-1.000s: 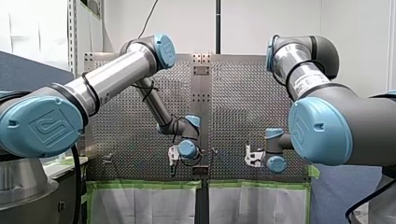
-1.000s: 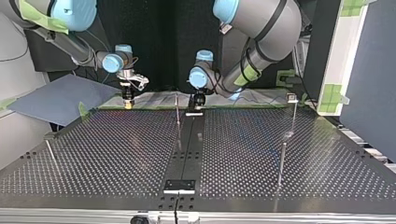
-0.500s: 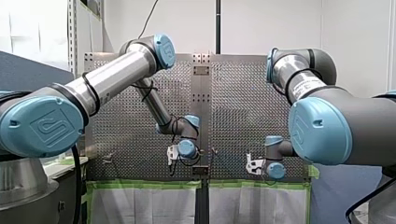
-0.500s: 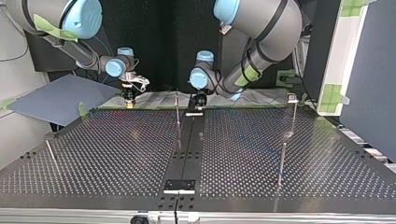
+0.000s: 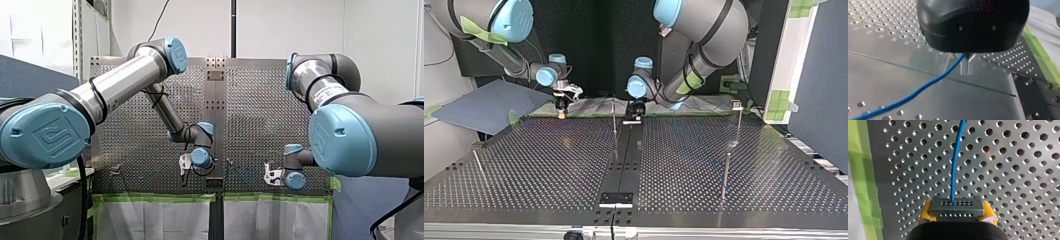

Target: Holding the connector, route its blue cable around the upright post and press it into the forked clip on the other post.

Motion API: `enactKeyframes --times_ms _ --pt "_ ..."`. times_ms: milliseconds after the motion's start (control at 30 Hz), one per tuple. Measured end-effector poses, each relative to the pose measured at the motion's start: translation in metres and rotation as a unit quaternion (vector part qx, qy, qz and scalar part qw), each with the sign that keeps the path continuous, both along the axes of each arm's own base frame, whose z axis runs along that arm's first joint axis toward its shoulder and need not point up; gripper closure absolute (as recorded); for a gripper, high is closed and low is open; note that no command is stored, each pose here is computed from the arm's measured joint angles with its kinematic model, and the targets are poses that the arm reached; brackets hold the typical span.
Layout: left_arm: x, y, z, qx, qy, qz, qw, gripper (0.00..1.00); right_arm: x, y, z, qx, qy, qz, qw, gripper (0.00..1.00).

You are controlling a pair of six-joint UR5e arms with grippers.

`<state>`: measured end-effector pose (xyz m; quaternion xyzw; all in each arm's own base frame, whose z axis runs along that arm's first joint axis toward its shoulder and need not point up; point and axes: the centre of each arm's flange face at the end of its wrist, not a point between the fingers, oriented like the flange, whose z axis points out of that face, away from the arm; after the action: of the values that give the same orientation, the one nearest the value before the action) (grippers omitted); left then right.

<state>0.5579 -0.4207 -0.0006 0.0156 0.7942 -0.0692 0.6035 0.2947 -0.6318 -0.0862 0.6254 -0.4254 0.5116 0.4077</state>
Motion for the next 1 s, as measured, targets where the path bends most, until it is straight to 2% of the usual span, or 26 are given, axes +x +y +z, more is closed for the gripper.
enactKeyframes --times_ms 267,367,900,967,1000 --pt "0.006 0.005 0.001 -0.002 0.000 0.003 1.0000 0.98 -0.002 -0.019 0.013 0.001 0.004 -0.028 0.9996 1.00" --pt "0.008 0.008 0.001 -0.003 0.000 0.005 1.0000 0.98 -0.002 -0.023 0.016 -0.001 0.003 -0.031 0.9995 1.00" --pt "0.009 0.011 0.000 -0.003 0.004 0.006 1.0000 0.98 0.002 -0.023 0.017 -0.001 0.003 -0.027 0.9996 1.00" --pt "0.009 0.011 0.000 -0.004 0.004 0.006 1.0000 0.91 0.003 -0.022 0.016 -0.001 0.003 -0.026 0.9997 1.00" --pt "0.009 0.011 0.000 -0.004 0.004 0.006 1.0000 0.91 0.004 -0.022 0.017 -0.001 0.003 -0.025 0.9997 1.00"
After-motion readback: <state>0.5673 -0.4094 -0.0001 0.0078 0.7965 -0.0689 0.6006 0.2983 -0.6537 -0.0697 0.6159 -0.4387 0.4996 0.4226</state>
